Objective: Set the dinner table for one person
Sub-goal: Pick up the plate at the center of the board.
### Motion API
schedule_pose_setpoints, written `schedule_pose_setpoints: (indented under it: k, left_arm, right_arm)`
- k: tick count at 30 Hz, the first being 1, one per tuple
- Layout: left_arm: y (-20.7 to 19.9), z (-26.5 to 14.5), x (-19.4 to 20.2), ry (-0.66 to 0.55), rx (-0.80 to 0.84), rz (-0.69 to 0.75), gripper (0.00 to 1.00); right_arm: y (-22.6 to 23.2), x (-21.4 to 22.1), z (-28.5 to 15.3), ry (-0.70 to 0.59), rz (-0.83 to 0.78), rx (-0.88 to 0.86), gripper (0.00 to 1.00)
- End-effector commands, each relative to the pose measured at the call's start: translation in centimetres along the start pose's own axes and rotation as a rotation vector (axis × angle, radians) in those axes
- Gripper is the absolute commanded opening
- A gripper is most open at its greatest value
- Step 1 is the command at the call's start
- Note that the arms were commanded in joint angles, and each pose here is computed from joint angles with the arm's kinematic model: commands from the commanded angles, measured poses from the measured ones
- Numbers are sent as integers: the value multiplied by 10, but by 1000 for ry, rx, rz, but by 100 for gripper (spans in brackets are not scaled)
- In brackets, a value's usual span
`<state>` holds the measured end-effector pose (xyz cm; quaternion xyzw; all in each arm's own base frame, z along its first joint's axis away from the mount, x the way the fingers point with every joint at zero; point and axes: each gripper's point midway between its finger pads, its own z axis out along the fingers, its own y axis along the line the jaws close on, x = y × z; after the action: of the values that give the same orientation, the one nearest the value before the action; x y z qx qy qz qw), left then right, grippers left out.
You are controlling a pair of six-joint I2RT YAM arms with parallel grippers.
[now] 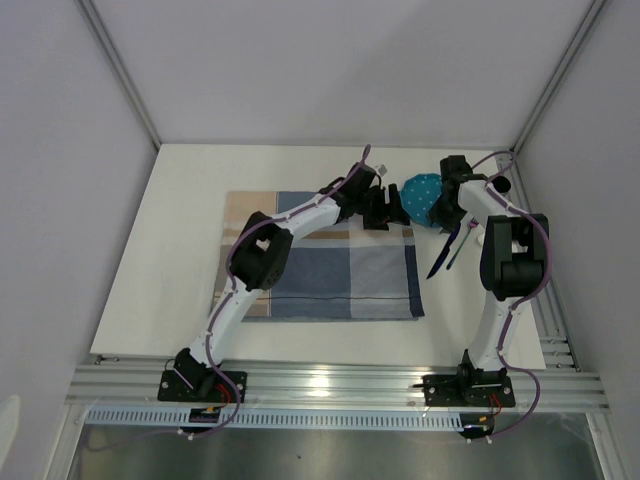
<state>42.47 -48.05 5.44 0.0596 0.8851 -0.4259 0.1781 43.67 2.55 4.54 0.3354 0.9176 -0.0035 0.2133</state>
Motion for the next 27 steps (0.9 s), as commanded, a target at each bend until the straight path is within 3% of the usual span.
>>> schedule_pose_setpoints:
  k: [1, 27]
  left_arm:
    - [-36, -27, -19, -65, 38, 87, 77]
    - [-74, -65, -4, -89, 156, 263, 78]
  right_arm:
    - [4, 0, 2, -7, 34, 2, 40]
    - [8, 3, 24, 16, 122, 40, 43]
